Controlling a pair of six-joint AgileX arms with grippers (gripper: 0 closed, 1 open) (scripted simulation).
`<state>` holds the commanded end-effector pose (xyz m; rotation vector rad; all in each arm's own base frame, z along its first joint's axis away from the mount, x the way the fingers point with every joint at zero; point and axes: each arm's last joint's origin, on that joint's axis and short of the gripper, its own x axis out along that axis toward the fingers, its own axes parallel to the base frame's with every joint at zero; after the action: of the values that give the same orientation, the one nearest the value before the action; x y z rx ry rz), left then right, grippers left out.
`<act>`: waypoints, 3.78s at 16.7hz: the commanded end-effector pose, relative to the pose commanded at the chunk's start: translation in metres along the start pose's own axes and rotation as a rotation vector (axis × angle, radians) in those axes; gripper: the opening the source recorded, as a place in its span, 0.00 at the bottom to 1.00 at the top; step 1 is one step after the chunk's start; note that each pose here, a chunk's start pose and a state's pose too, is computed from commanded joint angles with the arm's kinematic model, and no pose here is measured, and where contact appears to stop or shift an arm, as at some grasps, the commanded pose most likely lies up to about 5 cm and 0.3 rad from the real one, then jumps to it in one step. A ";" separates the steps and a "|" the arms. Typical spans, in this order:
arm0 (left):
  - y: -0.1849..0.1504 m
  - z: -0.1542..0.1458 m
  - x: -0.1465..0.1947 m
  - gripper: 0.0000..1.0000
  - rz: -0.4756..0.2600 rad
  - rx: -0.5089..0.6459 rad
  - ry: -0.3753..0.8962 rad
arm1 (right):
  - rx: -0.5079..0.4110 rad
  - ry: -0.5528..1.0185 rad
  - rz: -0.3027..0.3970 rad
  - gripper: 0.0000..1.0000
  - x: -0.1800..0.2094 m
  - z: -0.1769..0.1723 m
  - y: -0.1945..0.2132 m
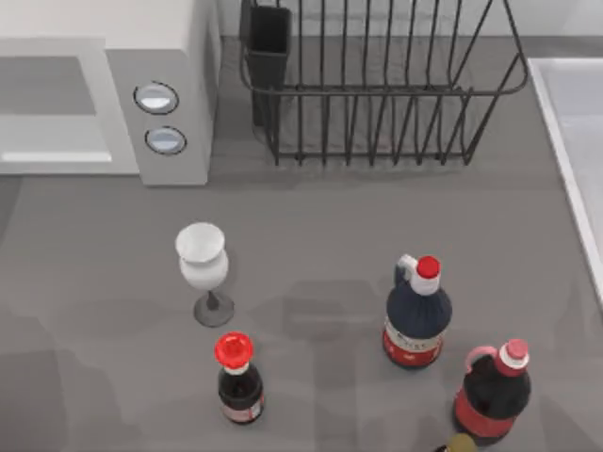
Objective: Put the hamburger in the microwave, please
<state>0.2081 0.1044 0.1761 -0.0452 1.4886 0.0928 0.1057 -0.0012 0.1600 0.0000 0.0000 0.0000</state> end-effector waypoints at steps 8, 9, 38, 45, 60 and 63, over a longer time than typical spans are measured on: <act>0.012 0.010 0.006 1.00 -0.033 -0.005 0.080 | 0.000 0.000 0.000 1.00 0.000 0.000 0.000; 0.012 0.010 0.007 1.00 -0.033 -0.006 0.081 | 0.000 0.000 0.000 1.00 0.000 0.000 0.000; 0.011 0.003 0.086 0.00 -0.034 -0.009 0.083 | 0.000 0.000 0.000 1.00 0.000 0.000 0.000; 0.006 0.003 0.063 0.00 -0.027 0.000 0.046 | 0.000 0.000 0.000 1.00 0.000 0.000 0.000; 0.009 0.011 -0.037 0.00 -0.027 0.000 0.046 | 0.000 0.000 0.000 1.00 0.000 0.000 0.000; 0.009 0.013 -0.034 0.00 -0.029 0.005 0.043 | 0.000 0.000 0.000 1.00 0.000 0.000 0.000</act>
<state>0.2172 0.1131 0.2112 -0.0650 1.5310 0.0648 0.1057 -0.0012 0.1600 0.0000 0.0000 0.0000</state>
